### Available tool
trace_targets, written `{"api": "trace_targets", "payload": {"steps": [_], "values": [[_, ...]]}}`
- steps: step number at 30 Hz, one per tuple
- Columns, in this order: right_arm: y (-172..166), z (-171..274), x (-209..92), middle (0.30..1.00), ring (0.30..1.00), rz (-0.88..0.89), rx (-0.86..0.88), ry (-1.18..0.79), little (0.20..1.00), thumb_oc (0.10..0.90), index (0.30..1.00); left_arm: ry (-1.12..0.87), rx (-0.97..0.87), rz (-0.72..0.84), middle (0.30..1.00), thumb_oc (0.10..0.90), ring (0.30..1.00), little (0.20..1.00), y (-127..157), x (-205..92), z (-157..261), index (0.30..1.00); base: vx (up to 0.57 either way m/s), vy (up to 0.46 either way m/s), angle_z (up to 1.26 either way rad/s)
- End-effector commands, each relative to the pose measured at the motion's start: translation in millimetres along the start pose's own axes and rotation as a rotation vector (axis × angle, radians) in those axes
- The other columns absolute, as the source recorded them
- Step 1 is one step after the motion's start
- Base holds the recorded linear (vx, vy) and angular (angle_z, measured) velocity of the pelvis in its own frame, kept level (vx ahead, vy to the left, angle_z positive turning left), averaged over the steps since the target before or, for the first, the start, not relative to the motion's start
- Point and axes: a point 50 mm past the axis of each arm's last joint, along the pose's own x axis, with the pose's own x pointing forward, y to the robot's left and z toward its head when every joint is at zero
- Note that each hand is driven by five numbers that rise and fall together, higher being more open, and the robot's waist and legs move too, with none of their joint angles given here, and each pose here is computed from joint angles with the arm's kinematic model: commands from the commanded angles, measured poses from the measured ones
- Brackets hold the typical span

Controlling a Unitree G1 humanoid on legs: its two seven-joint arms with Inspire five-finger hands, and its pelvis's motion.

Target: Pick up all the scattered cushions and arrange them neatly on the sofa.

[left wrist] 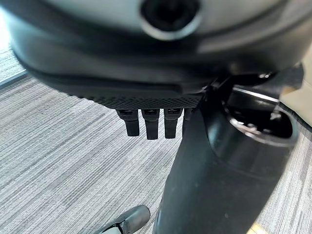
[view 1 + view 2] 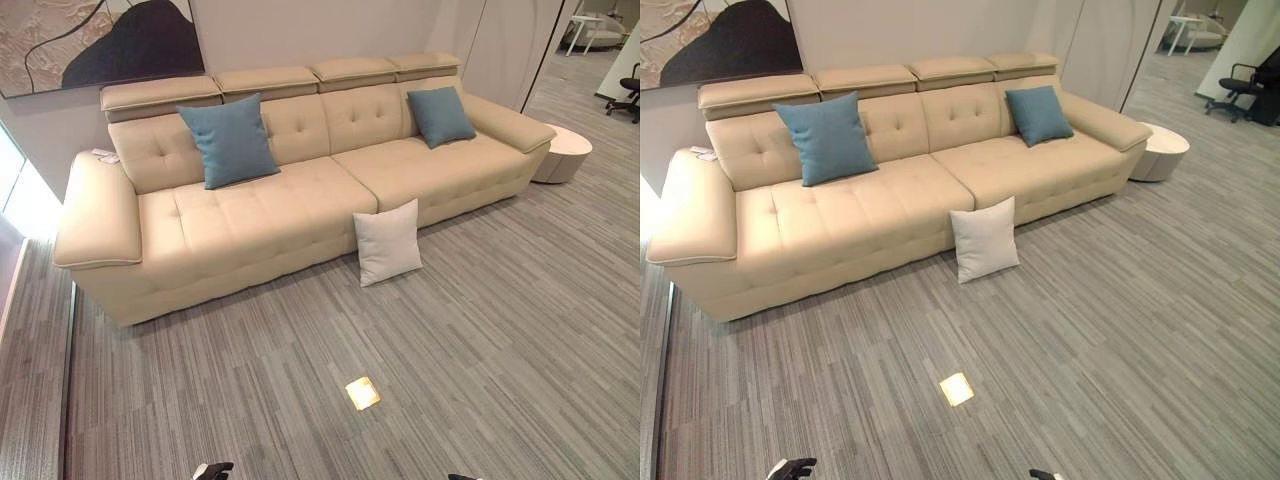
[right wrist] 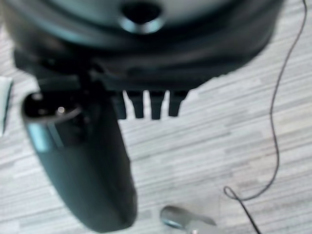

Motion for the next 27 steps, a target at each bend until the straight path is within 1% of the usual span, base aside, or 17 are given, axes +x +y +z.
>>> {"api": "trace_targets", "payload": {"steps": [1,21,27], "values": [[-13.8,9.2,3.1,0.9,0.9,-0.045,-0.053,-0.018,0.9,0.8,0.9,-0.043,0.029,0.007,0.9,0.8,0.9,0.9,2.9,3.4,18.2,0.9,0.0,0.0,0.0],[-12.9,10.0,3.2,0.9,0.9,-0.049,-0.069,-0.014,0.9,0.8,0.9,-0.041,0.032,0.019,0.9,0.8,0.9,0.9,3.7,3.8,19.8,0.9,0.0,0.003,-0.04],[-12.4,11.0,3.3,0.9,0.9,-0.049,-0.072,-0.014,0.9,0.8,0.9,-0.052,0.031,0.02,0.9,0.8,0.9,0.9,3.2,4.0,23.5,0.9,-0.02,-0.006,-0.25]]}}
